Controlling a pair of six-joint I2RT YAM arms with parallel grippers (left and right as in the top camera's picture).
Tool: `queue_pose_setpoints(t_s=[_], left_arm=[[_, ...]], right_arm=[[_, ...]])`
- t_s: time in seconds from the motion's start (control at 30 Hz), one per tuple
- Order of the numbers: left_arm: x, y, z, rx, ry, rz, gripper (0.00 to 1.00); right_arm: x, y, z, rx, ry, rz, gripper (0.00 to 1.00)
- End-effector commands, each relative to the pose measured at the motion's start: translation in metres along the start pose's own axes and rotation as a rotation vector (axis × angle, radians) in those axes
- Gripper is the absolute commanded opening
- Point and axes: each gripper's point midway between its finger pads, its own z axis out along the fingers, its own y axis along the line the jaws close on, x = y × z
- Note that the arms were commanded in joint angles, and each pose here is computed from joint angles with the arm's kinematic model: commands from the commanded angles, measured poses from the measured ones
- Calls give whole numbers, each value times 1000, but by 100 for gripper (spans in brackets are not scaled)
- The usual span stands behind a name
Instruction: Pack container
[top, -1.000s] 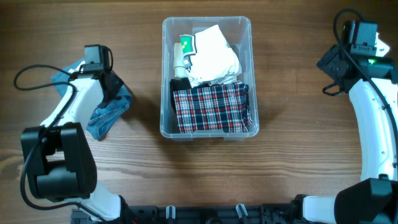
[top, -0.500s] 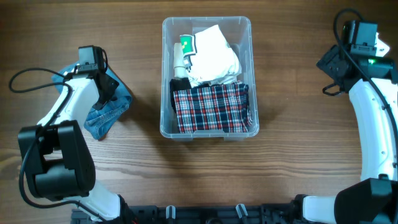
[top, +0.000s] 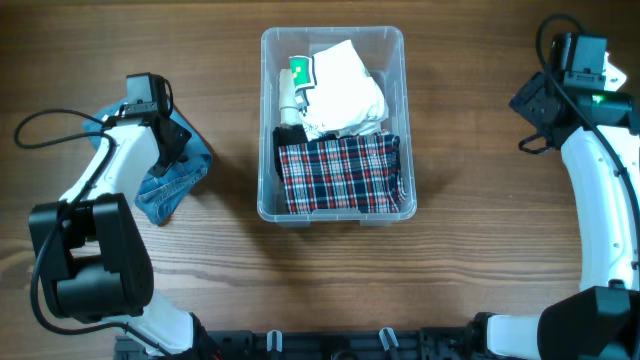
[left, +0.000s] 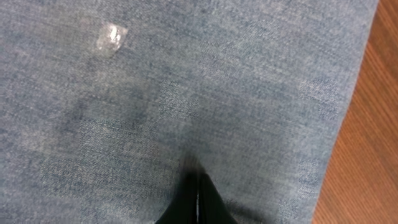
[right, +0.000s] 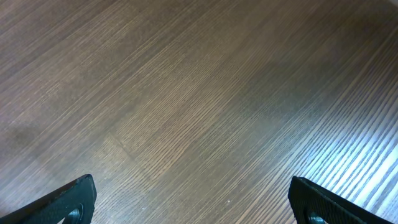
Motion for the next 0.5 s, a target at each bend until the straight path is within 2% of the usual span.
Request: queue_pose_setpoints(t_s=[0.0,0.47], left_arm=[[6,10,7,-49,31,-14,4],[31,35,9,-134,117,10,4]], right_arm=[[2,-4,5,22,6,1,100],[2,-4,5,22,5,1,100]])
